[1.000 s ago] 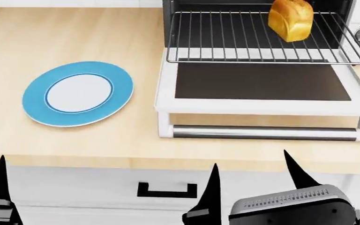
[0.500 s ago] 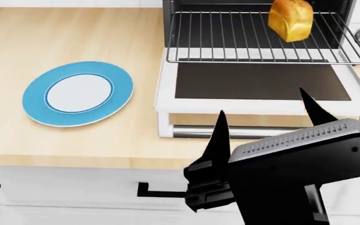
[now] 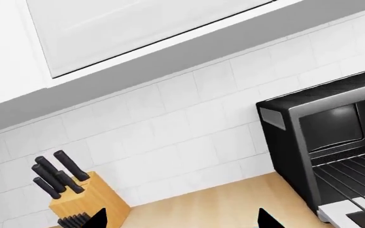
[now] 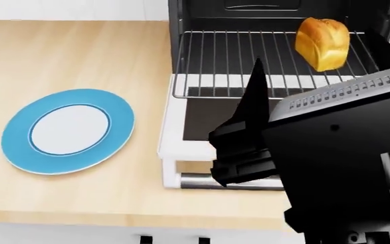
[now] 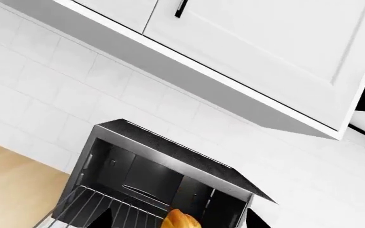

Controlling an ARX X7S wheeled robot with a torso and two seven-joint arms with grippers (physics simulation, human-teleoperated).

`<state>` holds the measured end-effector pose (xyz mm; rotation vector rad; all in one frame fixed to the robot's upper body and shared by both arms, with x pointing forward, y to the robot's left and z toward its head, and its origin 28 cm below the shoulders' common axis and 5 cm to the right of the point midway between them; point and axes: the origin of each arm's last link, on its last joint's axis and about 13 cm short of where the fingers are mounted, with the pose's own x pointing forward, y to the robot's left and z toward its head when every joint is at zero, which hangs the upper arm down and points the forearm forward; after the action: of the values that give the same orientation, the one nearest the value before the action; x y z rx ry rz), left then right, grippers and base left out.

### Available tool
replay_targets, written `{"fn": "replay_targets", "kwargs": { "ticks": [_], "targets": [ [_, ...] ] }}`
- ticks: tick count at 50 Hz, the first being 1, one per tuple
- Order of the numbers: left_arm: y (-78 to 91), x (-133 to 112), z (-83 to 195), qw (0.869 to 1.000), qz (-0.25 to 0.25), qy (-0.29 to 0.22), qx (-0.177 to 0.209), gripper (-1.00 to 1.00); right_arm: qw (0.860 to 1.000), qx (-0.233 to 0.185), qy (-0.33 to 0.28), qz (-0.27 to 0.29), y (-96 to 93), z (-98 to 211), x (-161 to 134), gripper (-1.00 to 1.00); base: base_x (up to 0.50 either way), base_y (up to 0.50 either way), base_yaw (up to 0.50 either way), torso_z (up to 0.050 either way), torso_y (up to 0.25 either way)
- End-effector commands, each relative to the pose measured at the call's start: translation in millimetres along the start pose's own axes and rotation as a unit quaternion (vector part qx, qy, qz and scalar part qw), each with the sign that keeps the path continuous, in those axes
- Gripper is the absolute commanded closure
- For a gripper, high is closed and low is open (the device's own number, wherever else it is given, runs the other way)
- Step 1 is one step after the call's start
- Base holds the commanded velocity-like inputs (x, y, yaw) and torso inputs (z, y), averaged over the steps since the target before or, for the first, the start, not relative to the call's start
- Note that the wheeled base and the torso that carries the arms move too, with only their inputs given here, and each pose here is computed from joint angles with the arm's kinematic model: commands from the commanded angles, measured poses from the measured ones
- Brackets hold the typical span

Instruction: Pick the bread from the rack and place it on the plate on the counter.

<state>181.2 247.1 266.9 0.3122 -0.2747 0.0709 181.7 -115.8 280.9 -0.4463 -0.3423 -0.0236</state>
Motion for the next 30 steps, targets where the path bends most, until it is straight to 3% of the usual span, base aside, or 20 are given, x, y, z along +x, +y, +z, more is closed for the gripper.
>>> {"fn": "replay_targets", "kwargs": {
  "ticks": [1,22,24,26,30],
  "targets": [
    [5.4,1.6,14.0,1.0,-0.002,-0.019,0.007,-1.0,1.0,0.003,-0.012,-0.016,-3.7,12.9,-0.1,-1.0,0.41,-0.04,0.0,0.0,0.0],
    [6.5,1.1,19.7,1.0,0.0,-0.023,0.012,-1.0,1.0,0.002,-0.006,-0.01,-3.1,7.8,-2.2,-1.0,0.4,-0.03,0.0,0.0,0.0],
    [6.7,0.8,20.1,1.0,0.001,-0.023,0.013,-1.0,1.0,0.0,0.007,-0.013,-3.0,5.5,-1.0,-1.0,0.14,-0.02,0.0,0.0,0.0],
    [6.9,0.7,19.9,1.0,0.003,-0.021,0.013,-1.0,1.0,0.024,0.017,0.001,-4.0,3.3,-0.6,-1.0,0.0,0.0,0.0,0.0,0.008],
    [8.3,2.7,17.8,1.0,0.019,-0.01,0.015,-1.0,1.0,0.017,0.02,0.009,-4.9,0.3,1.0,-1.0,0.0,0.0,0.0,0.0,0.0]
  ]
}}
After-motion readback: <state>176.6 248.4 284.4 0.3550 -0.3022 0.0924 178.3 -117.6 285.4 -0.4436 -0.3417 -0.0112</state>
